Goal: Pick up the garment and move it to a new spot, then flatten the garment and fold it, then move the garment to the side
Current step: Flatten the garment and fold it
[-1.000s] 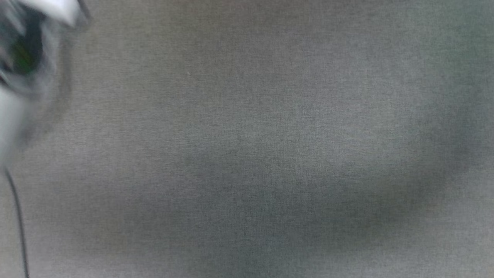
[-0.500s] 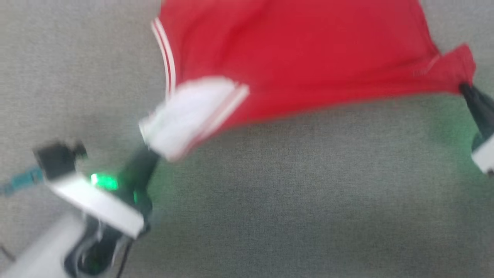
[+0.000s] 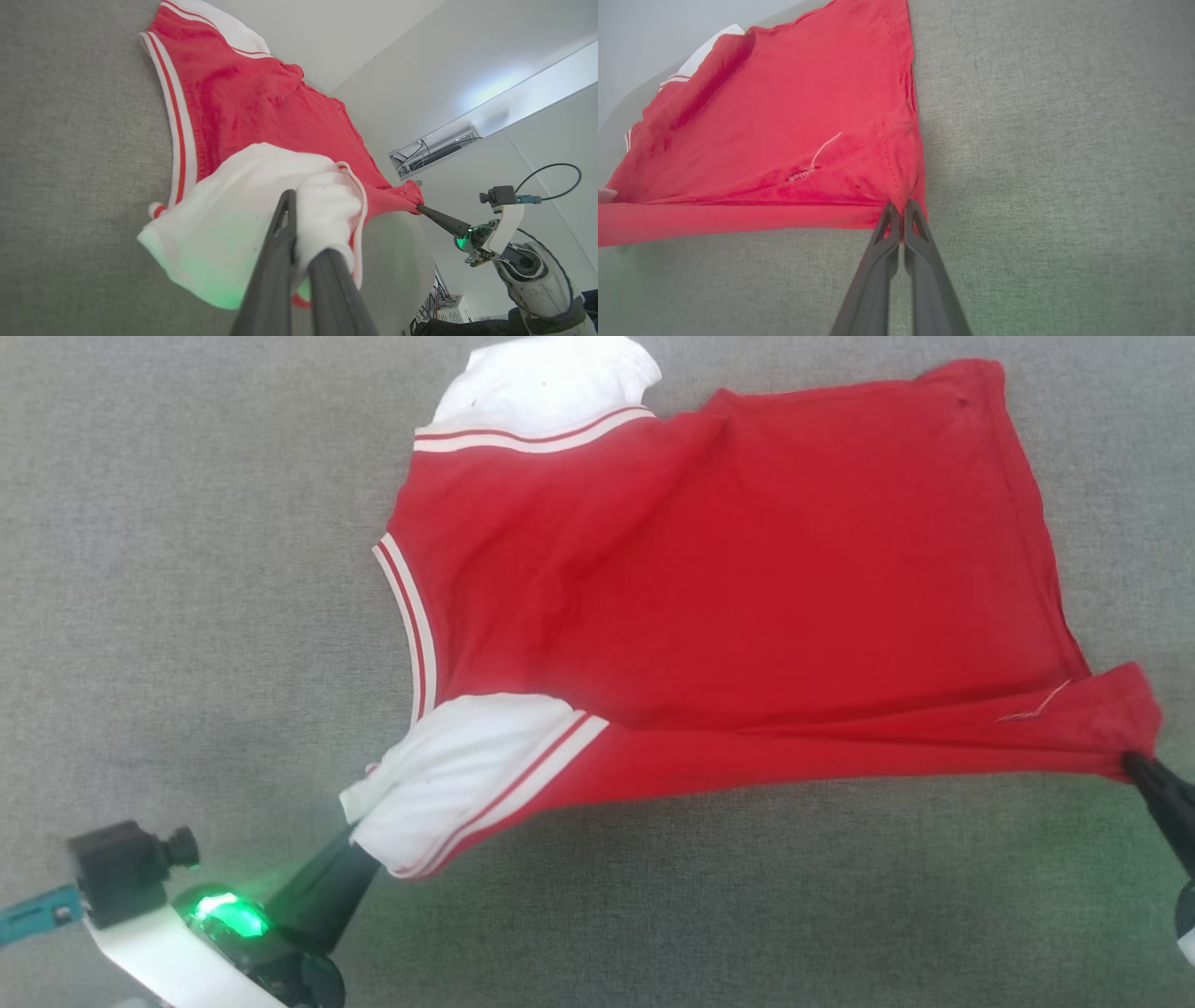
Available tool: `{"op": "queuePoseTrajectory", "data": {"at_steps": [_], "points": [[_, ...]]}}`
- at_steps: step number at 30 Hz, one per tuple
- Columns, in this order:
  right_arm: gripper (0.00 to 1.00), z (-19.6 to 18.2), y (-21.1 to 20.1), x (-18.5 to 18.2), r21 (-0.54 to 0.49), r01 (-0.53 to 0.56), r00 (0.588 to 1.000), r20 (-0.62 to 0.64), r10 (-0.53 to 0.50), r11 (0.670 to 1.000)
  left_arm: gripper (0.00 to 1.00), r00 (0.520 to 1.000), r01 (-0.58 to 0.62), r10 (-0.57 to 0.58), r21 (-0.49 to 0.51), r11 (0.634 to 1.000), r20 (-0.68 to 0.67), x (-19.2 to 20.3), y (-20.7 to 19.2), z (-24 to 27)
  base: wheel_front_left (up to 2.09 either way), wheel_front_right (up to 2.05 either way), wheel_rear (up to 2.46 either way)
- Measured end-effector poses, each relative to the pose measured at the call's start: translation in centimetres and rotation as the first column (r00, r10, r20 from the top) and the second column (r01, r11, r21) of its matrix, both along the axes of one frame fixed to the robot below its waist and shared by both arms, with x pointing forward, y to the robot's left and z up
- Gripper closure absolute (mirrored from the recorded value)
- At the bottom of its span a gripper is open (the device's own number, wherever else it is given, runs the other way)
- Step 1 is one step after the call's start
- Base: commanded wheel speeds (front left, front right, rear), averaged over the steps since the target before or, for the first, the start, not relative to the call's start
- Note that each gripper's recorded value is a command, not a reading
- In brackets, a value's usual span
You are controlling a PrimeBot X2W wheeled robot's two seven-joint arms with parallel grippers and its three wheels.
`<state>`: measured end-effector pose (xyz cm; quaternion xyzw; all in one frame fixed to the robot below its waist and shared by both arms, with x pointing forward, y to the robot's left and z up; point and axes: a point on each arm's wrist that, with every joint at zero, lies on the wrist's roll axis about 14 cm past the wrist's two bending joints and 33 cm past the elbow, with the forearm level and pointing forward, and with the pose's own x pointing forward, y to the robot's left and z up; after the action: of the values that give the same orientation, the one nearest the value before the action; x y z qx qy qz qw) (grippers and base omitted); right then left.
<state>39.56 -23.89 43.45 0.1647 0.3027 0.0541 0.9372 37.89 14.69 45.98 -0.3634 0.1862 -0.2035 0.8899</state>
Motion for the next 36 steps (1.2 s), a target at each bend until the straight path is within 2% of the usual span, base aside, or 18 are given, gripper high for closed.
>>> {"op": "queuePoseTrajectory", "data": {"at_steps": [5,8,12,18,24,28,29,30,31,32,33,36], "points": [[1.0,1.0,-0.3,0.6,0.013,0.037,0.999,0.038,-0.038,0.999,1.0,0.998,0.019,-0.021,0.023,1.0,0.057,1.5,0.0,1.0,0.0,0.0,0.0],[1.0,2.3,-0.2,2.9,0.028,0.041,0.994,0.102,-0.044,0.999,1.0,0.992,0.045,-0.05,0.047,0.998,0.118,3.7,-0.2,2.2,0.0,0.0,0.0],[1.0,2.2,0.2,5.7,0.039,0.037,0.991,0.129,-0.041,0.999,1.0,0.983,0.06,-0.07,0.064,0.996,0.168,7.2,-0.6,3.2,0.0,0.0,0.0],[1.0,-0.8,0.5,7.6,0.04,0.03,0.997,0.065,-0.033,0.999,1.0,0.991,0.035,-0.047,0.099,0.994,0.125,11.0,-0.1,0.8,0.0,0.0,0.0],[1.0,-4.2,1.1,7.7,0.011,0.002,1.0,-0.013,-0.002,1.0,1.0,0.999,0.048,-0.051,0.173,0.984,0.012,11.6,0.2,-4.6,0.0,0.0,0.0],[1.0,-4.9,1.4,8.1,0.001,-0.017,1.0,-0.018,0.017,1.0,1.0,0.998,0.07,-0.068,0.235,0.969,-0.017,11.9,0.5,-6.6,0.0,0.0,0.0],[1.0,-4.9,1.5,8.1,-0.005,-0.024,1.0,-0.015,0.024,1.0,0.77,0.997,0.082,-0.079,0.26,0.962,-0.021,11.8,0.6,-7.0,0.0,0.0,0.0],[0.89,-4.8,1.5,8.2,-0.009,-0.026,1.0,-0.007,0.026,1.0,0.38,0.995,0.096,-0.094,0.293,0.951,-0.021,11.8,0.7,-7.4,0.0,0.0,0.0],[0.55,-4.7,1.6,8.2,-0.016,-0.031,1.0,0.0,0.031,0.999,0.0,0.995,0.098,-0.098,0.308,0.946,-0.018,11.8,0.8,-7.5,0.0,0.0,0.0],[0.11,-4.6,1.6,8.2,-0.028,-0.038,0.999,0.006,0.038,0.999,0.0,0.995,0.098,-0.098,0.317,0.943,-0.016,11.9,0.9,-7.4,0.0,0.0,0.0],[0.0,-4.5,1.5,8.2,-0.046,-0.043,0.999,0.013,0.044,0.998,0.0,0.995,0.099,-0.1,0.329,0.939,-0.014,11.9,1.1,-7.3,0.0,0.0,0.0],[0.0,-3.5,1.2,8.0,-0.085,-0.048,0.997,0.049,0.052,0.995,0.0,0.995,0.098,-0.103,0.384,0.918,-0.007,11.6,2.5,-6.7,0.0,0.0,0.0]]}}
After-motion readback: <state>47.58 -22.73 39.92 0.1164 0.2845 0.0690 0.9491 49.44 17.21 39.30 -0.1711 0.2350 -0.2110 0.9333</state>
